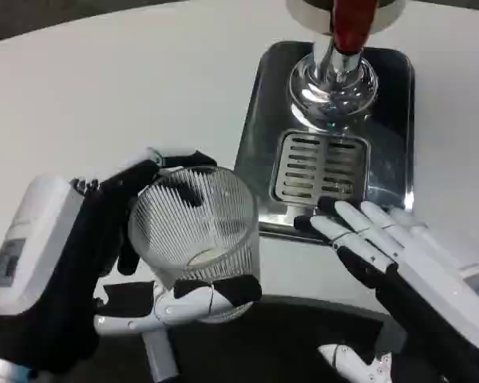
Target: Grasp the cup under the faucet to collect the drink, then remove the cup.
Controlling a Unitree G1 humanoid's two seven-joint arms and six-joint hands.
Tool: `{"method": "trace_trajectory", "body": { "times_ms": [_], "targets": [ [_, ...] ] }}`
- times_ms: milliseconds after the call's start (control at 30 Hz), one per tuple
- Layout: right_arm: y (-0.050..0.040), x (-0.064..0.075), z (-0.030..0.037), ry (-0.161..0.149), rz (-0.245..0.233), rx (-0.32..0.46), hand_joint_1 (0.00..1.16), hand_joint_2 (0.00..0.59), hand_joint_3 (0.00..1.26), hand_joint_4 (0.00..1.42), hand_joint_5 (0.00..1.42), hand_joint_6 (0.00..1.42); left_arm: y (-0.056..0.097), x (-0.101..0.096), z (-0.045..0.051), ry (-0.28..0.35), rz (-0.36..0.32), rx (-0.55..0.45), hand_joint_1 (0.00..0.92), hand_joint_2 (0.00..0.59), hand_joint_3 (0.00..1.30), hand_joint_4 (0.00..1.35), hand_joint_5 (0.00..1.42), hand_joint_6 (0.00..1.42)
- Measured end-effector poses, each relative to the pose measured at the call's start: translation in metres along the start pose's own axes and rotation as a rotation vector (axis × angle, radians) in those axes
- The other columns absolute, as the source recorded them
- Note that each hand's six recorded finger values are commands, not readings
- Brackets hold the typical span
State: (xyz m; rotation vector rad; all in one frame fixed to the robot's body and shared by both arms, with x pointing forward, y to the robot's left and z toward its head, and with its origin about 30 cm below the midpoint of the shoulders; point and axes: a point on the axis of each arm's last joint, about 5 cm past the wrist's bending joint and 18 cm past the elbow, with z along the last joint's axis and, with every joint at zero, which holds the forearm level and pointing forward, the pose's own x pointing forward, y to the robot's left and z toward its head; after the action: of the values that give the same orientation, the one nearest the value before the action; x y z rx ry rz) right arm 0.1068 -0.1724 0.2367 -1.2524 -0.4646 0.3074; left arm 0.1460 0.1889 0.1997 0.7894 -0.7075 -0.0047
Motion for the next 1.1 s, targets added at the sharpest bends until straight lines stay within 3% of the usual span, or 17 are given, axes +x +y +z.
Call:
{"method": "trace_trajectory", "body": {
  "times_ms": [467,1100],
  "targets": [
    [-0.0007,0.000,0.0009,0.013,0.000,0.007,0.37,0.446,0.11,0.00,0.00,0.00,-0.001,-0.002,0.0014,0.004,-0.011,-0.010,0.520,0.034,1.00,1.11,1.29,1.42],
    [-0.0018,-0.004,-0.0019,0.037,0.004,0.005,0.37,0.446,0.11,0.00,0.00,0.00,-0.007,0.008,0.0060,-0.050,-0.004,-0.033,0.520,0.034,1.00,1.11,1.29,1.42]
  ]
}}
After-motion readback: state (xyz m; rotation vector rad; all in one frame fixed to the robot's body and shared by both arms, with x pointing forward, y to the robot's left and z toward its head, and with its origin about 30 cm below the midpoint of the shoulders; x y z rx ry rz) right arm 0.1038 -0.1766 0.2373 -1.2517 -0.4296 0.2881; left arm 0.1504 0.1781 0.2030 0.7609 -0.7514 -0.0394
